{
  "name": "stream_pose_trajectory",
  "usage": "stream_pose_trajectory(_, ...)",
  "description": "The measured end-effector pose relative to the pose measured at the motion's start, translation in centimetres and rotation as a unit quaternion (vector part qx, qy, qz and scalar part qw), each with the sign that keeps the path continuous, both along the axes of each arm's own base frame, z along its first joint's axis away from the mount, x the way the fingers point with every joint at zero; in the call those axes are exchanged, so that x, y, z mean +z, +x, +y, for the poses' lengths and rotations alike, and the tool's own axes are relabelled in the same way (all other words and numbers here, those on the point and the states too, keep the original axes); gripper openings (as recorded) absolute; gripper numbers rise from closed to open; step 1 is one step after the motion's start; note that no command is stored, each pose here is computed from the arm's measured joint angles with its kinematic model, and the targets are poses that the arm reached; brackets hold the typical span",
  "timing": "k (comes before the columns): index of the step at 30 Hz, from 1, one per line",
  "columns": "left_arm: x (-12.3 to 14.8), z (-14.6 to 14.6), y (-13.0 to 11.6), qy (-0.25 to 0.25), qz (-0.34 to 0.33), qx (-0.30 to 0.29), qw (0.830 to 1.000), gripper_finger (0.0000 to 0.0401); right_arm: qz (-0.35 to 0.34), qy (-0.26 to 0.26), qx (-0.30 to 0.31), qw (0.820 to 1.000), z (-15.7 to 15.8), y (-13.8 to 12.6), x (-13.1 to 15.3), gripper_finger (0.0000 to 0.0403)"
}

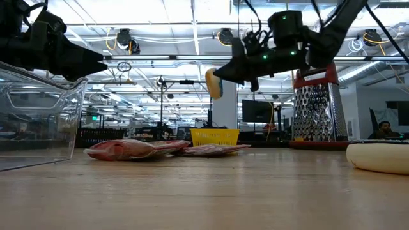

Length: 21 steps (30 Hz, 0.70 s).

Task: Pick & Place Food Item
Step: Put the blue donut into the yellow bin

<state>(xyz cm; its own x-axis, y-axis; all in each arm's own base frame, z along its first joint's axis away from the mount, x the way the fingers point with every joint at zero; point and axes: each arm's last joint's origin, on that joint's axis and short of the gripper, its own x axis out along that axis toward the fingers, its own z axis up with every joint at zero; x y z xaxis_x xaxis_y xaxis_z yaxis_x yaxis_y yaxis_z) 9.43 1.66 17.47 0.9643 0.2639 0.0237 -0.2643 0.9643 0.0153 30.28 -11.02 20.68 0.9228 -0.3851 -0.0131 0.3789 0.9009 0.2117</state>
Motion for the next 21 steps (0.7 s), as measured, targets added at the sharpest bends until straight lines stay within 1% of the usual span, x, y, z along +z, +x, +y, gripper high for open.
stream_pose_trajectory(2,0.0,0.0,0.0,0.0,0.0,0.0,1.0,0.028,0.005,-0.012,-0.005,1.0,-0.7,0.6,0.7,0.0021)
stream_pose_trajectory(4,0.0,0.0,0.0,0.0,0.0,0.0,1.0,0.028,0.024,-0.023,-0.002,0.999,-1.5,1.3,1.6,0.0021)
stream_pose_trajectory(8,0.0,0.0,0.0,0.0,0.0,0.0,1.0,0.028,0.1,-0.043,-0.015,0.994,-3.1,2.6,3.9,0.0021)
stream_pose_trajectory(12,0.0,0.0,0.0,0.0,0.0,0.0,1.0,0.028,0.165,-0.066,-0.054,0.983,-4.5,3.1,6.2,0.0021)
stream_pose_trajectory(15,0.0,0.0,0.0,0.0,0.0,0.0,1.0,0.028,0.18,-0.083,-0.068,0.978,-5.2,3.6,6.6,0.002)
stream_pose_trajectory(19,0.0,0.0,0.0,0.0,0.0,0.0,1.0,0.028,0.198,-0.087,-0.069,0.974,-5.7,3.8,5.7,0.002)
stream_pose_trajectory(21,0.0,0.0,0.0,0.0,0.0,0.0,1.0,0.028,0.211,-0.084,-0.08,0.971,-6.0,4.1,4.9,0.002)
